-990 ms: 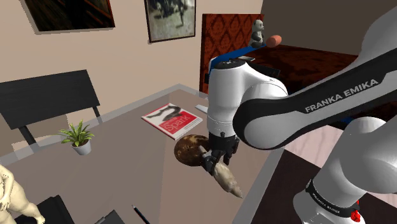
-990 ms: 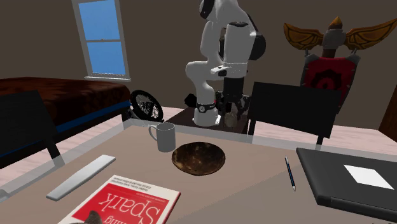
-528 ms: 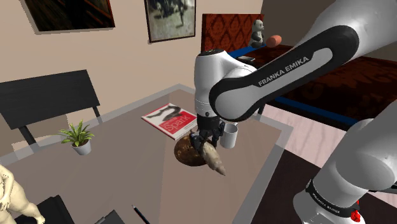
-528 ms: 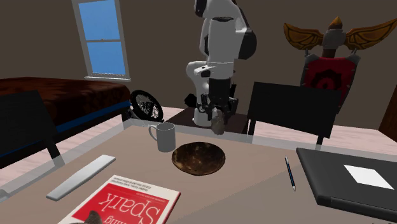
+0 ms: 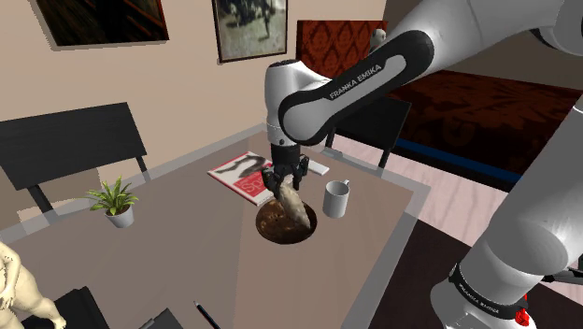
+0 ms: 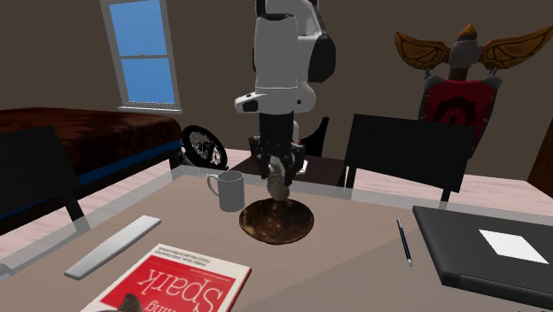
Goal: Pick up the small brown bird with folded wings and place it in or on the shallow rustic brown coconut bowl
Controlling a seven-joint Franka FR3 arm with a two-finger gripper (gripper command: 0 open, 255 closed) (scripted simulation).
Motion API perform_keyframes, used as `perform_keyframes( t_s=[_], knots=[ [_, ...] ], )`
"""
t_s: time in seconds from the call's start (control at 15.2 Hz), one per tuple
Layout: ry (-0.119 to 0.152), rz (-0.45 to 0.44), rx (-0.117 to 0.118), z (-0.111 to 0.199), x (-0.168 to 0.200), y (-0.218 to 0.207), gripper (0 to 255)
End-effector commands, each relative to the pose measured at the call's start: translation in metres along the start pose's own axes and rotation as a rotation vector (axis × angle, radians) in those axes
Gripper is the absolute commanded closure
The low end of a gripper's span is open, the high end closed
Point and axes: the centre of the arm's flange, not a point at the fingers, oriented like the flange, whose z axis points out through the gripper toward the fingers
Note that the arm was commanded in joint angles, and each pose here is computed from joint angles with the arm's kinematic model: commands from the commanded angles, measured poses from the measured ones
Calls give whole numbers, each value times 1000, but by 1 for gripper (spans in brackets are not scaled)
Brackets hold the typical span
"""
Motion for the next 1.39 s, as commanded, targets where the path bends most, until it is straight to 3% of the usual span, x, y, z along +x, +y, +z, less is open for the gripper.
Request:
perform_keyframes(
  t_s=[0.0,0.86,1.32],
  knots=[
    [1,-1,-1,9,10,2,255],
    [1,-1,-1,77,12,0,255],
    [1,-1,-1,79,12,0,255]
  ],
)
